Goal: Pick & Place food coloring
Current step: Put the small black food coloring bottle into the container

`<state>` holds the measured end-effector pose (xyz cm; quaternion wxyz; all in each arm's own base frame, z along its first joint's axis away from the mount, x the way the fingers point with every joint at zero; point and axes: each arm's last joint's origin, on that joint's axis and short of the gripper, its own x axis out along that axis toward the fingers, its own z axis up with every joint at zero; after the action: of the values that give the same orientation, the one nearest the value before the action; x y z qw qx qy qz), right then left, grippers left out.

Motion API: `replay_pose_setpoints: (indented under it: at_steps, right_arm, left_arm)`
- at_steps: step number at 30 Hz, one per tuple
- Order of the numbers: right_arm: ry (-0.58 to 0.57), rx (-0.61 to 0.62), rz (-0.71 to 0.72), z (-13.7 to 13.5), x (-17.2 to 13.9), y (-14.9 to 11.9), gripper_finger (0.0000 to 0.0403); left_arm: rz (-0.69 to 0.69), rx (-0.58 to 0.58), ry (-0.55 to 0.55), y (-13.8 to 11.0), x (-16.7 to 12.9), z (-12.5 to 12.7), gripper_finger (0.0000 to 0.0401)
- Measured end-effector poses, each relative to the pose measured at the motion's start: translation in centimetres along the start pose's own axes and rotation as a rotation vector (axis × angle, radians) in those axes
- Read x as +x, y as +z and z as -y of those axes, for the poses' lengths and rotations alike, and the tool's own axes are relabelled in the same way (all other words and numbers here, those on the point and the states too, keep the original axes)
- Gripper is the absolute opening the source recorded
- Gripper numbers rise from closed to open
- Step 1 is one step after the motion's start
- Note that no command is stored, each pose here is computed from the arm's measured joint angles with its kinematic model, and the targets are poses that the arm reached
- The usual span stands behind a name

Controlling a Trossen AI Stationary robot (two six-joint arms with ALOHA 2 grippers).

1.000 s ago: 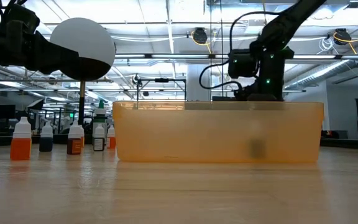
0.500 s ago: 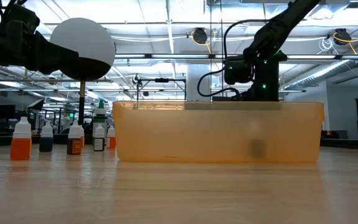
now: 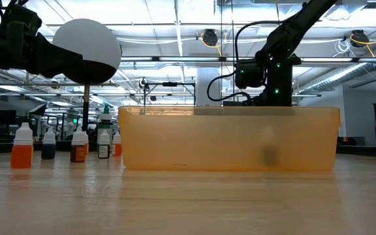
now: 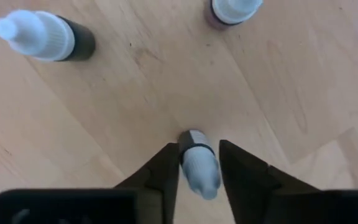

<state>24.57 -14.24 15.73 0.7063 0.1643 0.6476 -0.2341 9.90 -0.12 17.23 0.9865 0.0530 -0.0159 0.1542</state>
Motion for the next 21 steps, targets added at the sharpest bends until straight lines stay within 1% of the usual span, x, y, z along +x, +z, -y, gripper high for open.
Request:
replay_pose_setpoints:
  at_steps: [3,8,11,13,16,18,21]
  right_arm:
    - [0.001,-0.014,0.003,0.0,0.0,0.0,0.0055]
    - [0.002,-0.034,0.001,-0.3,-0.1,0.0,0.0053]
    - [0.005,-0.051,0.004,-0.8,-0.9,-0.4,0.0053]
    - [0.009,-0.058,0.025,-1.4,-2.2,-0.4,0.0053]
    - [0.025,-0.080,0.102,-3.1,-5.5,-0.3,0.0053]
    - [0.044,-0.108,0.151,-4.8,-7.9,-0.3,0.0053]
    - [0.057,-0.172,0.213,-8.0,-11.5,-0.6,0.0053]
  left_arm:
    - [0.000,0.000,0.000,0.0,0.0,0.0,0.0186]
    - [0.000,0.000,0.000,0.0,0.0,0.0,0.0186]
    - [0.000,0.000,0.000,0.0,0.0,0.0,0.0186]
    - [0.000,0.000,0.000,0.0,0.0,0.0,0.0187]
    - [-0.001,0.001,0.000,0.0,0.0,0.0,0.0187]
    - [0.000,0.000,0.000,0.0,0.0,0.0,0.0186]
    - [0.000,0.000,0.000,0.0,0.0,0.0,0.0186]
